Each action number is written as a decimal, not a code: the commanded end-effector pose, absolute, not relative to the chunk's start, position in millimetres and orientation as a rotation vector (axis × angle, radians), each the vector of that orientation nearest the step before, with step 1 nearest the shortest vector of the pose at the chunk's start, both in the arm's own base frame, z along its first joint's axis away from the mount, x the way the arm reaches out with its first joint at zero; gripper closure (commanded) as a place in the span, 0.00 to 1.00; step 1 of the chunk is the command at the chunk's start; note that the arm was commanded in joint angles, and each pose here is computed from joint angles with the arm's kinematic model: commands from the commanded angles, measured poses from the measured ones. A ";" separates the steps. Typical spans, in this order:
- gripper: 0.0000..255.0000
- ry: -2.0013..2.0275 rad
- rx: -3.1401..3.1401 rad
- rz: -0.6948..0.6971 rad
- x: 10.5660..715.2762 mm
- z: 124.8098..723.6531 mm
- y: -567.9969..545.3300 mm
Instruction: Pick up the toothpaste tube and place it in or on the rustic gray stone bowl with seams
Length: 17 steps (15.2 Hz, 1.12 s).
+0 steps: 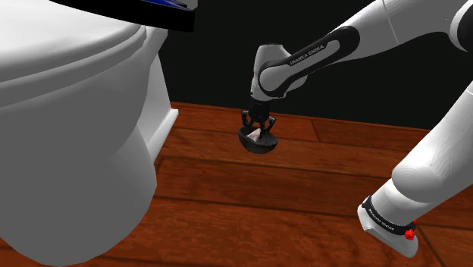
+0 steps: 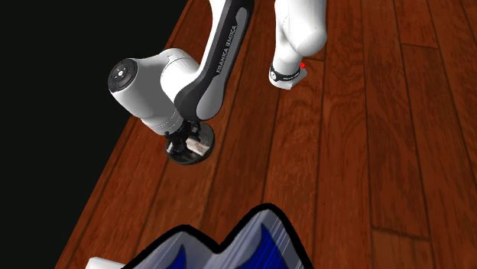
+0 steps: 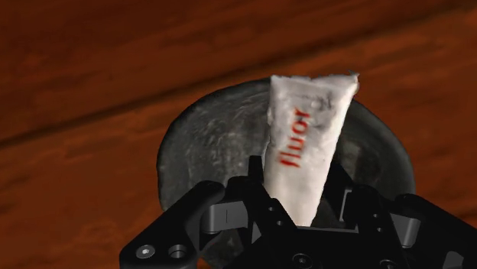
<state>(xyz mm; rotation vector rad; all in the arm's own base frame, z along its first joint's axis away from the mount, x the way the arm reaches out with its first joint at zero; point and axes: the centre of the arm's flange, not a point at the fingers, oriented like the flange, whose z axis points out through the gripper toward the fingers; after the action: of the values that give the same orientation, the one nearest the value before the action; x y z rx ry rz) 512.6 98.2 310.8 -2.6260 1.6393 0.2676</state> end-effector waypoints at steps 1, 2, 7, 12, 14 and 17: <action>1.00 1.639 -2.626 0.266 512.3 309.8 98.3; 1.00 1.639 -2.626 0.266 512.3 309.8 98.3; 0.00 1.639 -2.626 0.266 512.4 309.7 98.2; 0.00 1.639 -2.626 0.266 512.4 309.7 98.2; 0.00 1.639 -2.626 0.266 515.7 335.8 95.1; 0.00 1.639 -2.626 0.266 518.7 359.0 92.3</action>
<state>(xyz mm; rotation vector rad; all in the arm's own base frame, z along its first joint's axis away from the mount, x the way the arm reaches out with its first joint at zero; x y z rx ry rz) 517.7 94.3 353.3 -2.6252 1.6393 0.2646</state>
